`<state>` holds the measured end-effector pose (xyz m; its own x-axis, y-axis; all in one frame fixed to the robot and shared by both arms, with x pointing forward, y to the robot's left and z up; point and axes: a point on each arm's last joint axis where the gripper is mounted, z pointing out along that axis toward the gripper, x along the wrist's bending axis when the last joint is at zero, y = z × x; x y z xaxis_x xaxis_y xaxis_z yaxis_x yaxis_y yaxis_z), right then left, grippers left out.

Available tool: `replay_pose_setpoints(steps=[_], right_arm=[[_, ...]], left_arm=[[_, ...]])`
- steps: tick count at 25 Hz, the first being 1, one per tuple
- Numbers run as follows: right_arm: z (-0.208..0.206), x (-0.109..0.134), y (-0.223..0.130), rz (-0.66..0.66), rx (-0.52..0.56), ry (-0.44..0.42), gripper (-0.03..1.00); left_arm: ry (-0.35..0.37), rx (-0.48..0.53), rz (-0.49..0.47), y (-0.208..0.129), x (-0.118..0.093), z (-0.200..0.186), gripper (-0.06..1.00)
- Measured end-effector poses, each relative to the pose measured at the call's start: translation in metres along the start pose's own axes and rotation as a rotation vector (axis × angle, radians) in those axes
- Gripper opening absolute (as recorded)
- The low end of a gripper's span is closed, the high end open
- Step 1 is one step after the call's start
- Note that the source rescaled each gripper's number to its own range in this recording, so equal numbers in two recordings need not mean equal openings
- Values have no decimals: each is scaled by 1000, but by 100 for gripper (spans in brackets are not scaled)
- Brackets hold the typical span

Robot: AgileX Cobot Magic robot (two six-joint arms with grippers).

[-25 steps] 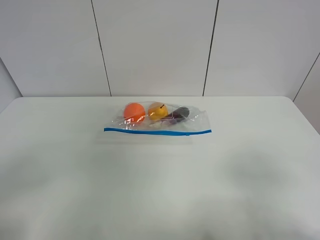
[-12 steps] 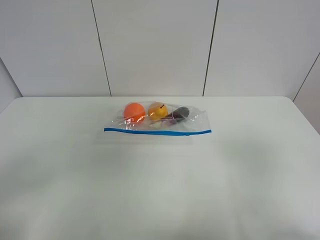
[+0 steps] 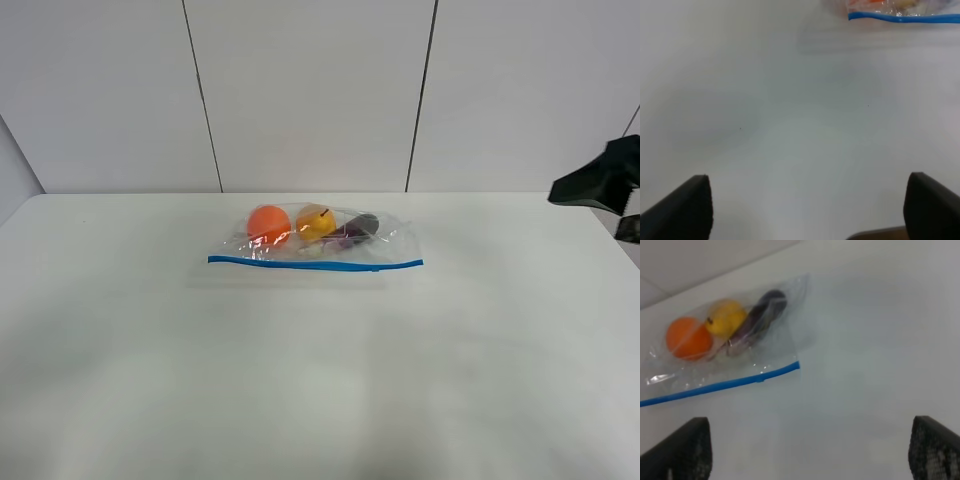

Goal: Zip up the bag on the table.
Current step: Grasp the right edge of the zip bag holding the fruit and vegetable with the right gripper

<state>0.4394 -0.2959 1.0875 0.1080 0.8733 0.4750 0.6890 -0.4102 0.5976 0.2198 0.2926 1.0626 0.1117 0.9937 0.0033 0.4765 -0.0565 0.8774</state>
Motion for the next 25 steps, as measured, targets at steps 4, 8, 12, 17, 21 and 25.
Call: replay_pose_setpoints(steps=[4, 8, 12, 17, 21, 25], right_arm=[[45, -5, 9, 112, 121, 82, 95], [80, -11, 9, 197, 200, 156, 95], [106, -21, 5, 225, 261, 159, 95], [133, -34, -3, 222, 327, 156, 95], [153, -41, -8, 220, 346, 192, 93], [173, -47, -17, 212, 375, 253, 92]], left_arm=[[0, 0, 0, 0, 0, 0, 100], [0, 0, 0, 0, 0, 0, 100], [0, 0, 0, 0, 0, 0, 100], [0, 0, 0, 0, 0, 0, 100], [0, 0, 0, 0, 0, 0, 100], [0, 0, 0, 0, 0, 0, 100]])
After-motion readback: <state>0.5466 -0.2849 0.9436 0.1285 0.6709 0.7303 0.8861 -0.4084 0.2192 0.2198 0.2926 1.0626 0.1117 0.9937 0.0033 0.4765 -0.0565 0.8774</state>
